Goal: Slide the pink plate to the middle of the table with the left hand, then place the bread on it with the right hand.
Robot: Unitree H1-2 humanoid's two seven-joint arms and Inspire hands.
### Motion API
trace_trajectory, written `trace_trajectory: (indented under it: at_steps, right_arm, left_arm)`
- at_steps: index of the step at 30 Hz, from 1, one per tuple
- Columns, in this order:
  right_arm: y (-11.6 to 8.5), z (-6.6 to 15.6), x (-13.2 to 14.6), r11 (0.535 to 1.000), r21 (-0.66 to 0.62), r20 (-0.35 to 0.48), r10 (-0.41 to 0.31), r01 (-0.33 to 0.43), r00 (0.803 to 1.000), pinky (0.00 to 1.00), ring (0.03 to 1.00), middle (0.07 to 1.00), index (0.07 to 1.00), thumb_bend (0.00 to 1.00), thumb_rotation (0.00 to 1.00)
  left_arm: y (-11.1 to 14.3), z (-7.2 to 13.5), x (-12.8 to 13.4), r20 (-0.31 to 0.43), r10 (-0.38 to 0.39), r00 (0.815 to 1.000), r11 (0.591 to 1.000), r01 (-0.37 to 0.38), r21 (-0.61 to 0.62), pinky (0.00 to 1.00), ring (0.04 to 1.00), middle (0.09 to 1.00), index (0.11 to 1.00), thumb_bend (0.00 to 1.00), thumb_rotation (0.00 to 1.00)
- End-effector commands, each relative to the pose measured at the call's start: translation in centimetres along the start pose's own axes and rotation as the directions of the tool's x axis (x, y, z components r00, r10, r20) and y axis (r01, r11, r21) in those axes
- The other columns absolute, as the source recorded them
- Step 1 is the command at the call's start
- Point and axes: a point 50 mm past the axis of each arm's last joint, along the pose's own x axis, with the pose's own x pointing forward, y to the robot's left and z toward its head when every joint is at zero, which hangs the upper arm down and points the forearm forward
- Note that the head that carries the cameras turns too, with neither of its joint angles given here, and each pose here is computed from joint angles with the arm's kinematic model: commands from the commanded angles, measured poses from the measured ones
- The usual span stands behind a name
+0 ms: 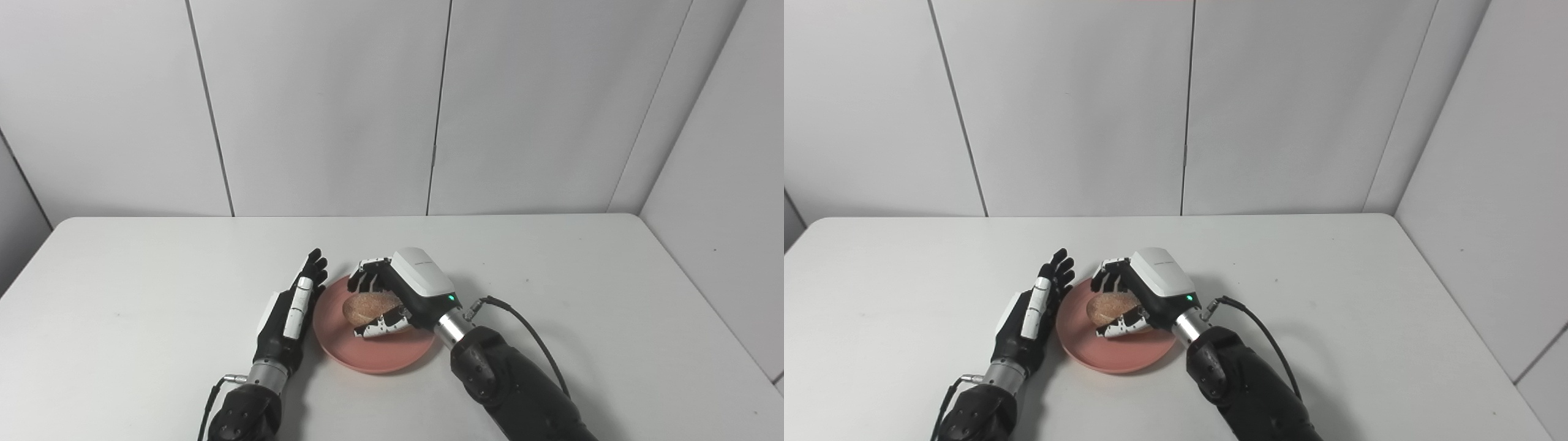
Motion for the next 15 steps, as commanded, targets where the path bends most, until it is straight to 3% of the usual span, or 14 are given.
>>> trace_trajectory:
  at_steps: [1,4,5,9,11,15]
  right_arm:
    - [-1.57,1.03,1.04,0.999,-0.012,0.055,-0.042,0.043,0.998,0.56,0.635,0.584,0.499,0.51,0.07]
    - [-1.61,1.12,0.88,0.999,-0.033,0.082,-0.037,0.040,0.996,0.58,0.670,0.695,0.499,0.51,0.13]
    - [-1.66,1.18,0.85,0.999,-0.033,0.088,-0.038,0.041,0.995,0.59,0.694,0.738,0.667,0.56,0.22]
    - [-1.89,1.36,0.82,1.000,0.004,0.105,-0.030,0.030,0.994,0.72,0.874,0.909,0.891,0.63,0.44]
    - [-2.05,1.38,0.81,0.999,0.020,0.108,-0.026,0.024,0.994,0.76,0.909,0.937,0.917,0.64,0.49]
    - [-2.38,1.44,0.80,0.999,0.041,0.114,-0.024,0.020,0.993,0.96,0.995,0.997,0.977,0.66,0.65]
  left_arm:
    - [0.08,-0.81,-0.71,-0.006,0.011,1.000,1.000,-0.011,-0.013,1.00,0.987,0.987,0.986,0.73,1.00]
    - [0.17,-0.81,-0.74,-0.005,0.009,1.000,1.000,-0.009,-0.009,1.00,0.987,0.989,0.988,0.73,1.00]
    - [0.18,-0.82,-0.74,-0.005,0.008,1.000,1.000,-0.009,-0.014,1.00,0.986,0.988,0.987,0.73,1.00]
    - [0.16,-0.74,-0.75,0.000,0.010,1.000,1.000,-0.010,-0.020,0.97,0.978,0.980,0.980,0.72,1.00]
    - [0.16,-0.72,-0.75,0.002,0.010,1.000,1.000,-0.010,-0.022,0.97,0.976,0.978,0.978,0.72,1.00]
    - [0.24,-0.79,-0.72,0.000,0.003,1.000,1.000,-0.003,-0.015,0.98,0.982,0.983,0.982,0.72,1.00]
